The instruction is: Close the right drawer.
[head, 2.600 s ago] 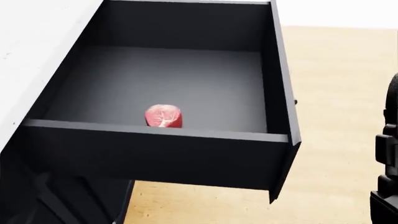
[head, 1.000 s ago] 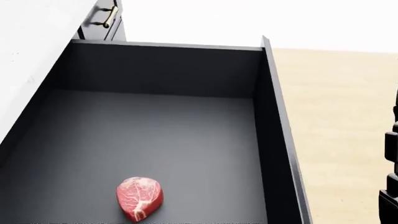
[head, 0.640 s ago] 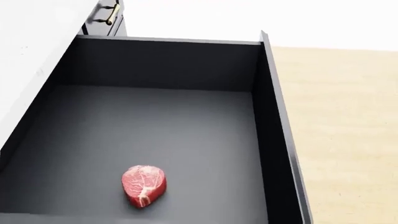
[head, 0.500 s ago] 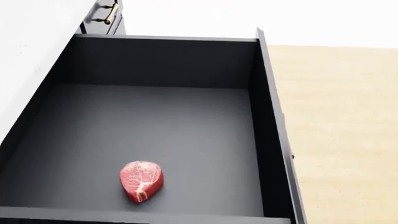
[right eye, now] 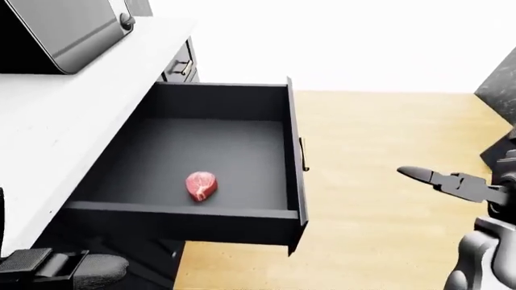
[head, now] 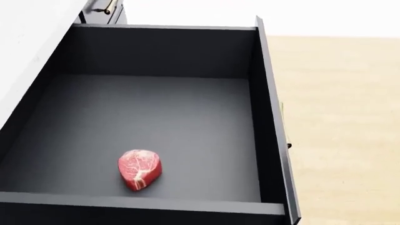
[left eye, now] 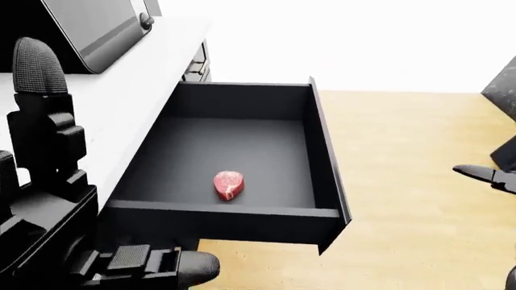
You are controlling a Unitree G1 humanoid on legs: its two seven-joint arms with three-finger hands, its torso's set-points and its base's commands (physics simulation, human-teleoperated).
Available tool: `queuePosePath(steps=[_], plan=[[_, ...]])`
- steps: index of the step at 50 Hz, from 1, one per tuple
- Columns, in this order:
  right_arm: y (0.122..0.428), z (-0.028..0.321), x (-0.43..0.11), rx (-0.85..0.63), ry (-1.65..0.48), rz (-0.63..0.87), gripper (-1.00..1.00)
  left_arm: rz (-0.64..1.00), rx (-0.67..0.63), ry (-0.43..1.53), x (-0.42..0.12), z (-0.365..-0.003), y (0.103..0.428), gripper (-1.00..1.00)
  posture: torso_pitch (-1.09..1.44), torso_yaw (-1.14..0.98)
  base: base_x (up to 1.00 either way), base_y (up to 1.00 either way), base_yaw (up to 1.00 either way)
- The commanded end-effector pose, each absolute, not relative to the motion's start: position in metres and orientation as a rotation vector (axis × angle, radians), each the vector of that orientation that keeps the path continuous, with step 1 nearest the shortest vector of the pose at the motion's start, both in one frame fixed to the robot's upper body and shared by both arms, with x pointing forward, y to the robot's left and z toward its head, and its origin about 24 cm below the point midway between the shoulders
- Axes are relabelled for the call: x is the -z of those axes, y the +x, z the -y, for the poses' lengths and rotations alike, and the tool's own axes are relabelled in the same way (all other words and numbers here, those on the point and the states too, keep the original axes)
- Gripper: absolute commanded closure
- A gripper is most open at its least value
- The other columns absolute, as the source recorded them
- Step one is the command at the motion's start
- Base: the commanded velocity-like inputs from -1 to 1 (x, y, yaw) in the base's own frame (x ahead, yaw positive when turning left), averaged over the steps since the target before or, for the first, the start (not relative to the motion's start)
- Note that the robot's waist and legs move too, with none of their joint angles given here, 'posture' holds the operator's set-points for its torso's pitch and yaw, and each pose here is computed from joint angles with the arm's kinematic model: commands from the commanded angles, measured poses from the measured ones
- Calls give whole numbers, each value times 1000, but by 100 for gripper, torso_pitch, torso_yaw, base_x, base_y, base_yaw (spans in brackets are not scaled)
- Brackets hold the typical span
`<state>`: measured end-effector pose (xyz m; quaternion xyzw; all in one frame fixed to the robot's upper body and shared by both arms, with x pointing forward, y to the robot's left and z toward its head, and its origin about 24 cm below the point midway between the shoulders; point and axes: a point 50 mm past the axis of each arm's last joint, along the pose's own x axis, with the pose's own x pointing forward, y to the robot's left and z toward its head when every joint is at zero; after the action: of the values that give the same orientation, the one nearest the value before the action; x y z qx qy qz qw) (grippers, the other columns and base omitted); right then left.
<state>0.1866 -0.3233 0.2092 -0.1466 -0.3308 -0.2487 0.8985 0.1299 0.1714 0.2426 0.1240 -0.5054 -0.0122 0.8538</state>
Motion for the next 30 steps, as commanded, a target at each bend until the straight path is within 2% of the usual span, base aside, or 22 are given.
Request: queuePosePath(steps=[1, 10, 16, 19, 23, 30], plan=[[182, 324, -224, 527, -354, 777, -100, 1116, -7, 205, -250, -174, 123, -100, 0, 0, 0, 0, 0], [207, 384, -172, 656, -354, 626, -100, 1113, -4, 207, -249, -173, 121, -100, 0, 0, 0, 0, 0], [235, 402, -128, 687, -310, 503, -100, 1112, -4, 208, -245, -171, 120, -100, 0, 0, 0, 0, 0], [246, 399, -104, 696, -279, 426, -100, 1112, -4, 208, -244, -171, 120, -100, 0, 0, 0, 0, 0], [266, 377, -83, 645, -256, 338, -100, 1112, -3, 208, -244, -170, 120, -100, 0, 0, 0, 0, 0], [287, 350, -74, 569, -256, 285, -100, 1111, -5, 208, -242, -170, 118, -100, 0, 0, 0, 0, 0]])
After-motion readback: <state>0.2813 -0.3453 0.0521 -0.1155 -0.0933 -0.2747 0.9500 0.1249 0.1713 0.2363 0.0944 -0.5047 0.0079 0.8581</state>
